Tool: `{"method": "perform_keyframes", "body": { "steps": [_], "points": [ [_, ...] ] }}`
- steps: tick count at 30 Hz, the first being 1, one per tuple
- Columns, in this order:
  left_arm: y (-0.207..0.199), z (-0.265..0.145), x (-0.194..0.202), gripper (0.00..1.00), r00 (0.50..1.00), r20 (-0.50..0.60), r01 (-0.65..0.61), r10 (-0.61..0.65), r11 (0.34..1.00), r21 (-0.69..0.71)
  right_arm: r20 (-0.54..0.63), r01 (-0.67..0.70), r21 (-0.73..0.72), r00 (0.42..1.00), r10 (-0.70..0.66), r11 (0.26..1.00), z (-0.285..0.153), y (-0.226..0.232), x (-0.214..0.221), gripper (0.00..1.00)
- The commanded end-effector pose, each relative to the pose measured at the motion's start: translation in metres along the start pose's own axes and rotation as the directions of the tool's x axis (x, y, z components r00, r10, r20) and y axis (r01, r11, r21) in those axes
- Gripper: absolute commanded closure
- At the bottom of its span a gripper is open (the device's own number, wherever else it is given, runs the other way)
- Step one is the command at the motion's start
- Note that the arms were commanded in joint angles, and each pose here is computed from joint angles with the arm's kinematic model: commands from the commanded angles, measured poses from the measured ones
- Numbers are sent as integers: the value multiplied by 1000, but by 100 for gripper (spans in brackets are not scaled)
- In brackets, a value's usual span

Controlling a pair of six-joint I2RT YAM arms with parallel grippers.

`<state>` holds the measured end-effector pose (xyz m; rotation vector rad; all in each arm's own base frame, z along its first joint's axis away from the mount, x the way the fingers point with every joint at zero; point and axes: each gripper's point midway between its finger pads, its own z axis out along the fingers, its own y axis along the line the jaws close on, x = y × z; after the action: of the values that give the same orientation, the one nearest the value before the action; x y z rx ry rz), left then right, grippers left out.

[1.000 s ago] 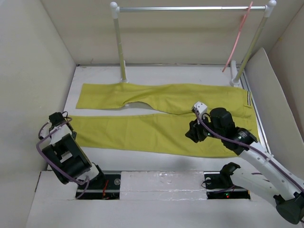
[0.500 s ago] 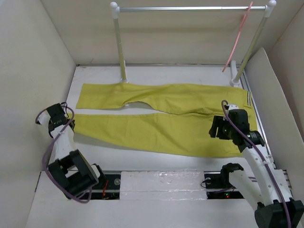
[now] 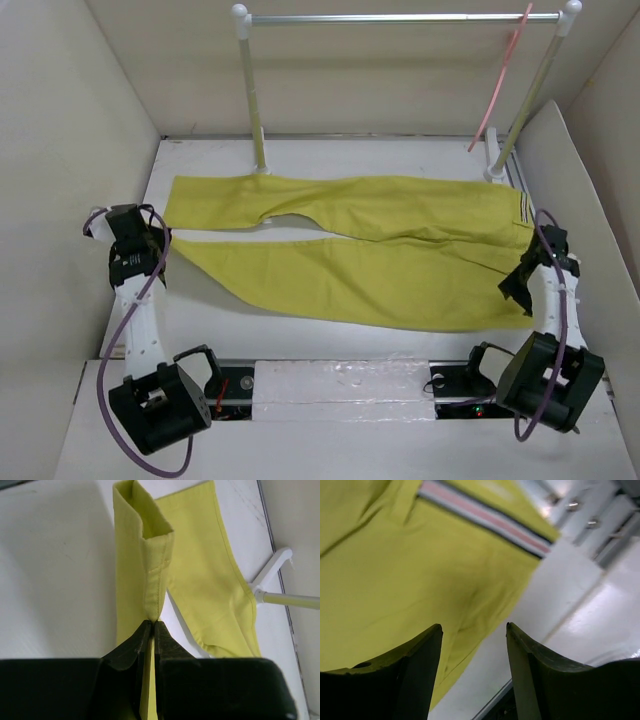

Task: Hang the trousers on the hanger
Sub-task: Flatten out the trousers at the center of the board.

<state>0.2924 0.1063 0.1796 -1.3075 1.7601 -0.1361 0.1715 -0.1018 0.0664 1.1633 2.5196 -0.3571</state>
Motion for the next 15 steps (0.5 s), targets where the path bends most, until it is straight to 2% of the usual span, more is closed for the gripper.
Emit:
{"method": "perform_keyframes", "body": {
  "steps": [1,3,8,12,15],
  "points": [
    [-36,-3,-15,100,998,2,63,-64,993,100,140,-199,212,975,172,957,-18,-58,-36,40],
    [-51,0,-15,100,996,-38,85,-81,987,138,32,-223,259,975,222,940,-11,-64,-25,38],
    [-59,6,-13,100,995,-54,91,-84,984,153,-62,-240,262,963,264,935,2,-57,-17,39],
    [-52,18,-4,100,993,-75,95,-86,987,127,-159,-347,171,914,374,922,19,-32,6,40],
    [-49,20,-3,100,994,-75,90,-81,989,120,-176,-396,140,892,416,908,30,-22,18,39]
  ]
}}
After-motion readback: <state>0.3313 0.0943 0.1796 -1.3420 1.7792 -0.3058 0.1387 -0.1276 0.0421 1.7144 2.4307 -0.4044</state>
